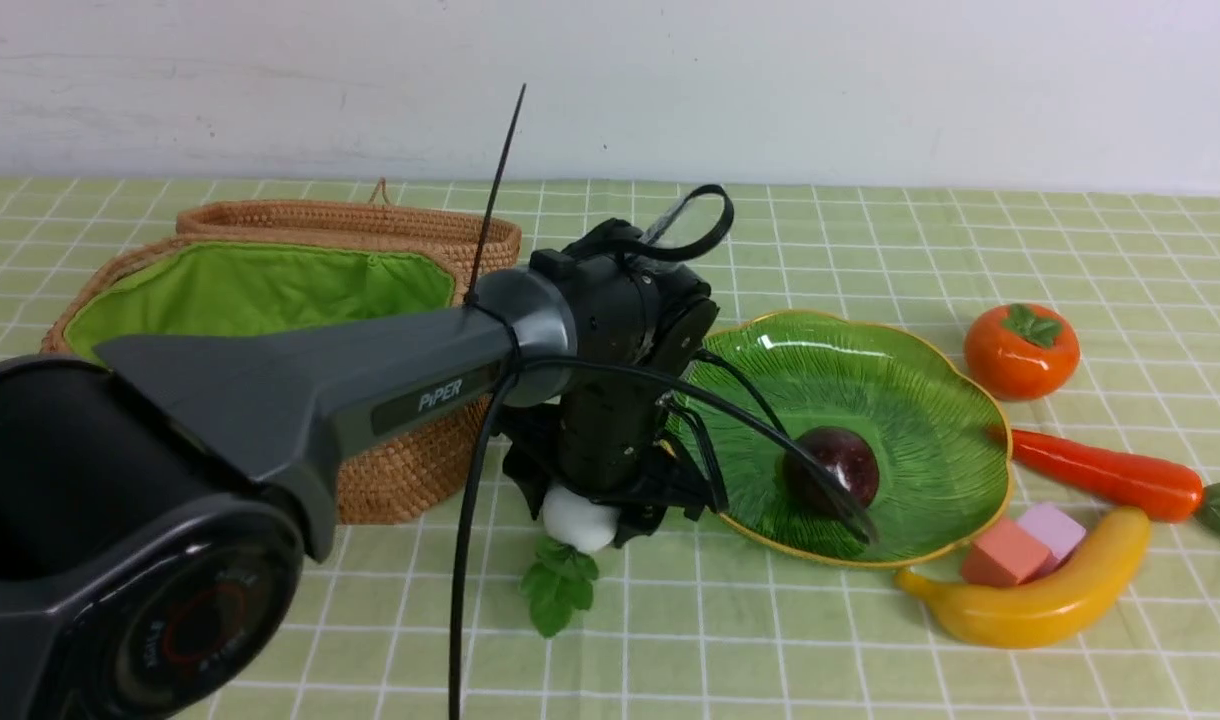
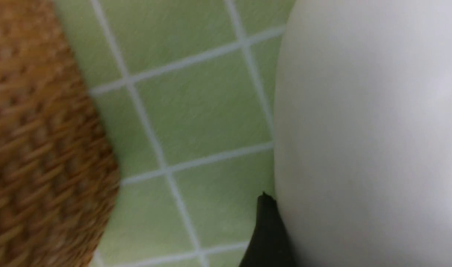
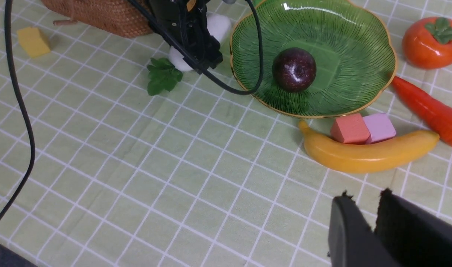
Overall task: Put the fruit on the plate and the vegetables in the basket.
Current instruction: Take a daikon with your left arm and place it on the basket on the left.
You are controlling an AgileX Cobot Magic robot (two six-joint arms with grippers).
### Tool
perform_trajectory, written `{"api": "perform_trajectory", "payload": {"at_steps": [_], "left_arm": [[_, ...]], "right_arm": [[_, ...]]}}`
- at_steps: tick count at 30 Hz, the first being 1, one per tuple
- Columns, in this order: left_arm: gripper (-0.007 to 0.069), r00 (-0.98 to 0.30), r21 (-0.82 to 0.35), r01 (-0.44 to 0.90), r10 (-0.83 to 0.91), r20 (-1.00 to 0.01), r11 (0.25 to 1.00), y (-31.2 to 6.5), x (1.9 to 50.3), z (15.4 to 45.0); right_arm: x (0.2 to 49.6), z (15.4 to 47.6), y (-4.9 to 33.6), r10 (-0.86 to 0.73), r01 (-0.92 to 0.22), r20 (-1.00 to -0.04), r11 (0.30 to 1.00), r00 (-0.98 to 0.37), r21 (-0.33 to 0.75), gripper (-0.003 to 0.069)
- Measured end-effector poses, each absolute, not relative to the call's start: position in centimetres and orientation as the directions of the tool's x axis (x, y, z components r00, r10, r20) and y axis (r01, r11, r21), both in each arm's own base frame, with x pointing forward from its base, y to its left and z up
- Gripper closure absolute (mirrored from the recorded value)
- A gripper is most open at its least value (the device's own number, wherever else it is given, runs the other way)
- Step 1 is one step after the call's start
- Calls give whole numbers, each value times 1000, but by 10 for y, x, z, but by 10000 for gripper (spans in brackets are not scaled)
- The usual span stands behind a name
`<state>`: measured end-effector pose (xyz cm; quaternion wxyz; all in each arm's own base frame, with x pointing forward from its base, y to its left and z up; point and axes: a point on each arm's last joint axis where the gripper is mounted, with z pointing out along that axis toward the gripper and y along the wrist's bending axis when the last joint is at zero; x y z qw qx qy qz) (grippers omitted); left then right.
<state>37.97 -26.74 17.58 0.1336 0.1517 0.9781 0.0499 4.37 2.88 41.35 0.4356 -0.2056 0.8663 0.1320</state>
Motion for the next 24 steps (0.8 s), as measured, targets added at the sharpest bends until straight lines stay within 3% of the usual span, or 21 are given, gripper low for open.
{"api": "perform_trajectory", "payload": {"at_steps": [5, 14, 18, 24], "left_arm": [[113, -914, 127, 270, 296, -278, 954, -261, 373, 208], [113, -795, 78, 345, 335, -506, 935, -238, 342, 327], [113, -691, 172, 369, 394, -606, 913, -204, 327, 380], [113, -679, 276, 324, 426, -598, 905, -145, 342, 398]], "right_arm": [[44, 413, 29, -241, -471, -809, 881, -536, 50, 528], [46, 418, 30, -218, -469, -841, 882, -496, 49, 529], [49, 423, 31, -190, -467, -874, 883, -448, 47, 529], [49, 424, 32, -199, -488, -884, 872, -423, 37, 529]]}}
